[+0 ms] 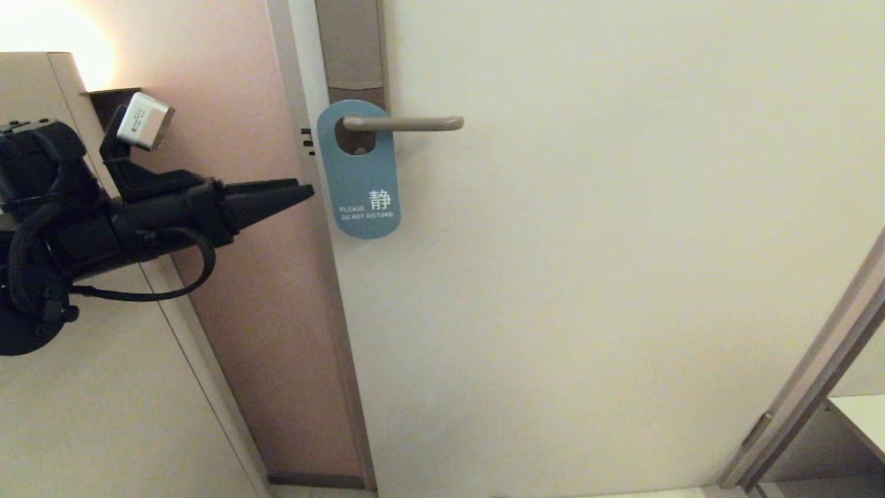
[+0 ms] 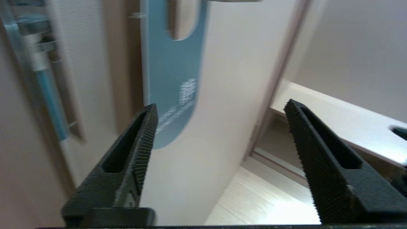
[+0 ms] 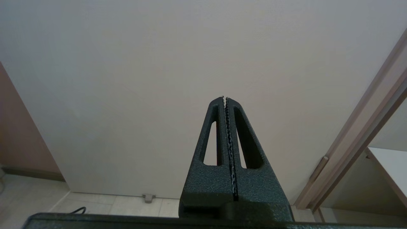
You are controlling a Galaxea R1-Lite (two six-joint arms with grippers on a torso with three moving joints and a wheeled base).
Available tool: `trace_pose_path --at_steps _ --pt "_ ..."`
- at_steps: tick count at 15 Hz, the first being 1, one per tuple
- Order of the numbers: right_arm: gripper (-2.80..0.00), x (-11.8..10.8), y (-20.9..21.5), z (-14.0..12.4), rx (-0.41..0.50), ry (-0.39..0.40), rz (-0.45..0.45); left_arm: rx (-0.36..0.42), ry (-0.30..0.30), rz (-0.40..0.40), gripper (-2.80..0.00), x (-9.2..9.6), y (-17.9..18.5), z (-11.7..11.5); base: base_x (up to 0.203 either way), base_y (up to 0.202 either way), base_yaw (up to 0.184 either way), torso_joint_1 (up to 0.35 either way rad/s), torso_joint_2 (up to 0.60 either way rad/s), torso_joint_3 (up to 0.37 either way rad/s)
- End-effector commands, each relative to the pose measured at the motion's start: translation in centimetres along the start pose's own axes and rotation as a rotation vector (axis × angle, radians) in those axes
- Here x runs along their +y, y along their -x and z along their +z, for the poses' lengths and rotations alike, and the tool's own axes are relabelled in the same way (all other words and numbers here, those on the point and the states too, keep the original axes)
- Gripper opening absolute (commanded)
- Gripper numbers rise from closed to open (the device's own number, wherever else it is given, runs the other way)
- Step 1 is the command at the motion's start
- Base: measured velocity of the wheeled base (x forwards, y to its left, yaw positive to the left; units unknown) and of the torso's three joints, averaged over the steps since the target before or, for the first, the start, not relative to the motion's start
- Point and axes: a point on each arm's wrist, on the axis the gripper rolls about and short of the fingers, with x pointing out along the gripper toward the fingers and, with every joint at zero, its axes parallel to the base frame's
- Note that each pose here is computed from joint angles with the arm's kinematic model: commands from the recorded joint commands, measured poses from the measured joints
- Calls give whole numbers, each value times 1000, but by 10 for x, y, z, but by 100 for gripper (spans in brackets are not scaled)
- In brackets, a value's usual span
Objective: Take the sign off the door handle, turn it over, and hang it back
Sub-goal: Take down the sign
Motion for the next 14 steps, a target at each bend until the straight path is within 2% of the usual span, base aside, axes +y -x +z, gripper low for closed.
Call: trace_pose_path --at_steps 1,5,11,14 --pt "-280 0 0 0 0 2 0 4 -2 -24 0 5 -4 -2 0 0 0 0 0 0" --pt "-280 0 0 0 0 1 1 -16 -32 -30 0 15 -10 -6 0 0 0 0 0 0" --pt "-280 0 0 0 2 1 0 15 13 -17 0 33 -17 -25 0 0 0 0 0 0" --pt "-280 0 0 0 2 1 1 11 8 -21 0 36 -20 -27 0 0 0 0 0 0"
